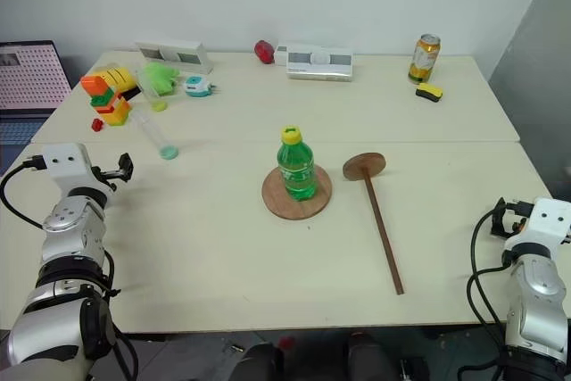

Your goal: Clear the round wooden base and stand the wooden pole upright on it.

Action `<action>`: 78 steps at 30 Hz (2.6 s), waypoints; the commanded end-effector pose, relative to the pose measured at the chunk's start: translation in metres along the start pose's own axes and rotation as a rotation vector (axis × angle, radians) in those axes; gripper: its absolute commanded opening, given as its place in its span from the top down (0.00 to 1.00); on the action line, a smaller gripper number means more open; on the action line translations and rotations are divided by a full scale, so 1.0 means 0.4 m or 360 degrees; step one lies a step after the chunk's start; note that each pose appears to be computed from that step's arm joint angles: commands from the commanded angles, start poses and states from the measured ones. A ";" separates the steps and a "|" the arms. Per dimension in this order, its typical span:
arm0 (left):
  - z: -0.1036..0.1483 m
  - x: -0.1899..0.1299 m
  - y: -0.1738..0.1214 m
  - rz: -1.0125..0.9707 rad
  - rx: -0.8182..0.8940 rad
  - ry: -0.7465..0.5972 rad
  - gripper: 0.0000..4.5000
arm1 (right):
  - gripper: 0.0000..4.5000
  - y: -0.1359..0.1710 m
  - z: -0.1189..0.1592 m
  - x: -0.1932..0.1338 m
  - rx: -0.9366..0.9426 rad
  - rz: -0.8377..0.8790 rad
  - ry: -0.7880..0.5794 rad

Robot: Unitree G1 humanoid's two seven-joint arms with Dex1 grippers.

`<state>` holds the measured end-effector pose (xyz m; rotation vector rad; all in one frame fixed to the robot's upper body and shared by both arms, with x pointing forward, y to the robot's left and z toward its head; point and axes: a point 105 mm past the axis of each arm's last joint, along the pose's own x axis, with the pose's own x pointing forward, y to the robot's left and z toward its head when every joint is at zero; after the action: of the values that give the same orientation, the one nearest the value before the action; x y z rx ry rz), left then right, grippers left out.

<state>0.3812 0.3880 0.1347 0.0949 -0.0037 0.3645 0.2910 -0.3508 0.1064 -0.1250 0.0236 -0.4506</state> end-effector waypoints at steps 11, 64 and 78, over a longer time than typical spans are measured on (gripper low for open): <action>0.122 -0.027 0.007 -0.0209 -0.0029 -0.0250 0.00 | 0.00 0.000 0.050 0.004 -0.0012 0.0003 -0.0112; 0.326 -0.320 -0.681 -0.2566 0.0230 -0.0338 0.68 | 0.00 0.421 0.448 -0.290 0.0034 0.1937 -0.0474; 0.424 -0.237 -0.508 -0.2087 -0.0011 -0.0304 0.68 | 0.00 0.487 0.476 -0.333 0.0042 0.2284 -0.0489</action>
<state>0.3724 0.1285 0.2428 0.1111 0.0122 -1.0595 0.2712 -0.1091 0.2596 -0.1243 -0.1503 0.9197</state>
